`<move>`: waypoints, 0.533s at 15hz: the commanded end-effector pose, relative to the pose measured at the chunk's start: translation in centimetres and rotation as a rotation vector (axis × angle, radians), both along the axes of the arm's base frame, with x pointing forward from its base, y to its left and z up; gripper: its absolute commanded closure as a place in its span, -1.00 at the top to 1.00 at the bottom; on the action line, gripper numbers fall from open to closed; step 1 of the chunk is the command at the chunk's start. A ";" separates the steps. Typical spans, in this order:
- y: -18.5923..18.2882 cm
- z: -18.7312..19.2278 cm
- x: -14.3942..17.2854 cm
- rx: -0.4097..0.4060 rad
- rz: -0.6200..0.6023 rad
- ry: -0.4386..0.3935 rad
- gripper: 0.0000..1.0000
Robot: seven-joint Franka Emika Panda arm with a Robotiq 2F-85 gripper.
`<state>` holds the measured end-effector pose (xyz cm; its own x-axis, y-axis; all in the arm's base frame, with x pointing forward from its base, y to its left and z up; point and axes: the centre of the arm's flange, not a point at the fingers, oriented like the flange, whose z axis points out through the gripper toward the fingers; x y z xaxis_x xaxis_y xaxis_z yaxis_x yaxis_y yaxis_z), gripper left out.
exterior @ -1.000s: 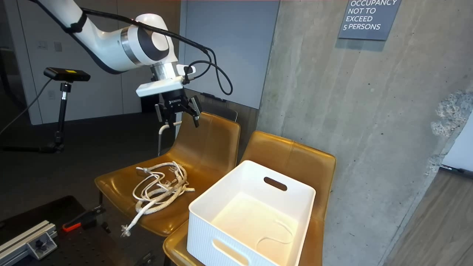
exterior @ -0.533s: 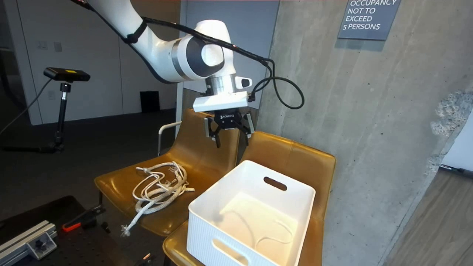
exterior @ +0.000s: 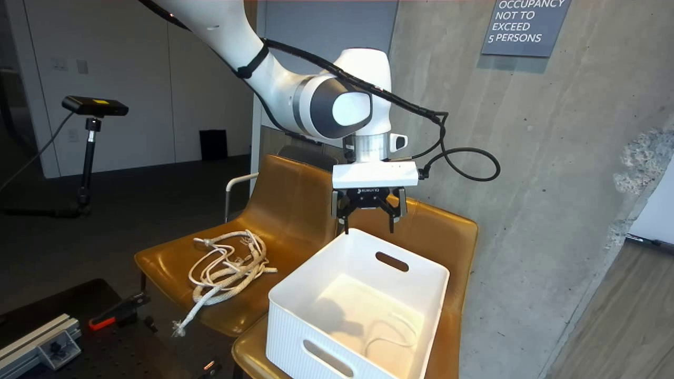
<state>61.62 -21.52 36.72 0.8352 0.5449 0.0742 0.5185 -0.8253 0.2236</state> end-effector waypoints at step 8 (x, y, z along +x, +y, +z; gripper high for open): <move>-2.0 -6.0 2.3 0.074 0.017 0.058 1.00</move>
<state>63.13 -25.75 31.37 0.8246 0.5627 0.0587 0.5479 -0.8201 0.1651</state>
